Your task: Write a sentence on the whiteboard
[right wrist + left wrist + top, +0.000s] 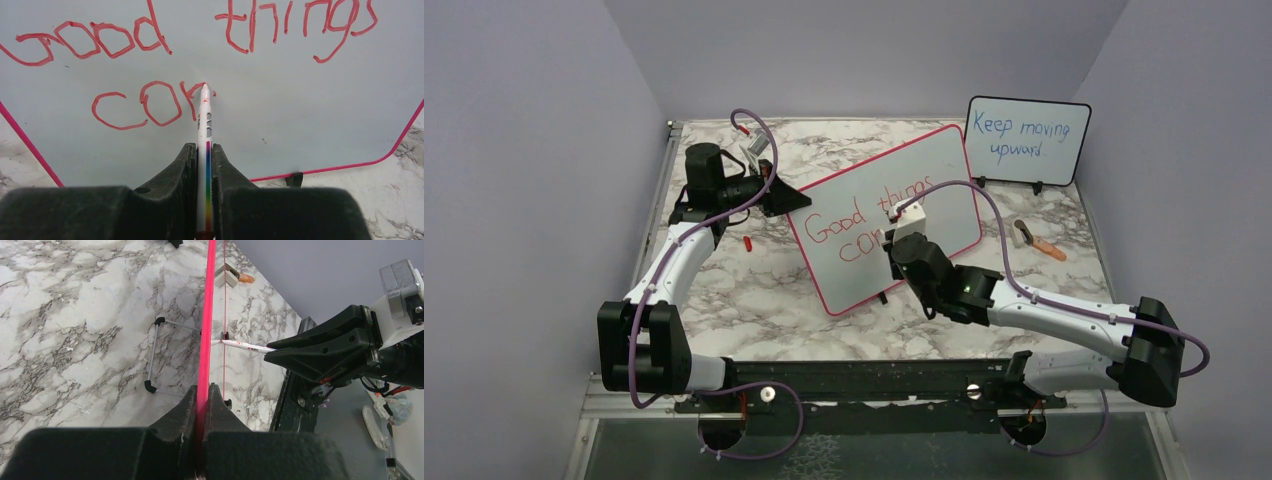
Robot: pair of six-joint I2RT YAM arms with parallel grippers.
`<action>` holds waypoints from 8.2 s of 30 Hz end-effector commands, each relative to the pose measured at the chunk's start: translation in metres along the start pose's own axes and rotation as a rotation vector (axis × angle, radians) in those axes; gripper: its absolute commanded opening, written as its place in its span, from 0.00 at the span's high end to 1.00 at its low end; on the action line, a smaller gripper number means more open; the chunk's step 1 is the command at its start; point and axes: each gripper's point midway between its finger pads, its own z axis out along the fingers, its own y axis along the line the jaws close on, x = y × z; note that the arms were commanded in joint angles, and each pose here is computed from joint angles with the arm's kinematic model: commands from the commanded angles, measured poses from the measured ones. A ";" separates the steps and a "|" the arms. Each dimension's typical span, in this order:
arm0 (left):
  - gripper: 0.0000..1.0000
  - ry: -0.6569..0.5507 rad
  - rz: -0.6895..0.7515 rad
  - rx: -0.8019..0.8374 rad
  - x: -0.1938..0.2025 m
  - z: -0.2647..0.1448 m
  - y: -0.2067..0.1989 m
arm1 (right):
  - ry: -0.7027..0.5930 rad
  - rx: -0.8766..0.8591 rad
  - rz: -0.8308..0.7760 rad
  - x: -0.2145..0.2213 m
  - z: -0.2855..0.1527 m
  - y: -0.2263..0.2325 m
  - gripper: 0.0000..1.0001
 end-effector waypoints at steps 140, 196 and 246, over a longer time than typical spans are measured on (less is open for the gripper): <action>1.00 0.056 -0.038 -0.112 0.027 0.005 0.032 | 0.103 0.010 0.023 0.024 -0.005 -0.024 0.99; 1.00 0.058 -0.040 -0.114 0.027 0.005 0.033 | -0.006 0.037 0.086 -0.009 -0.004 -0.046 0.99; 1.00 0.062 -0.045 -0.115 0.028 0.006 0.034 | 0.113 0.023 0.081 0.030 -0.008 -0.045 0.99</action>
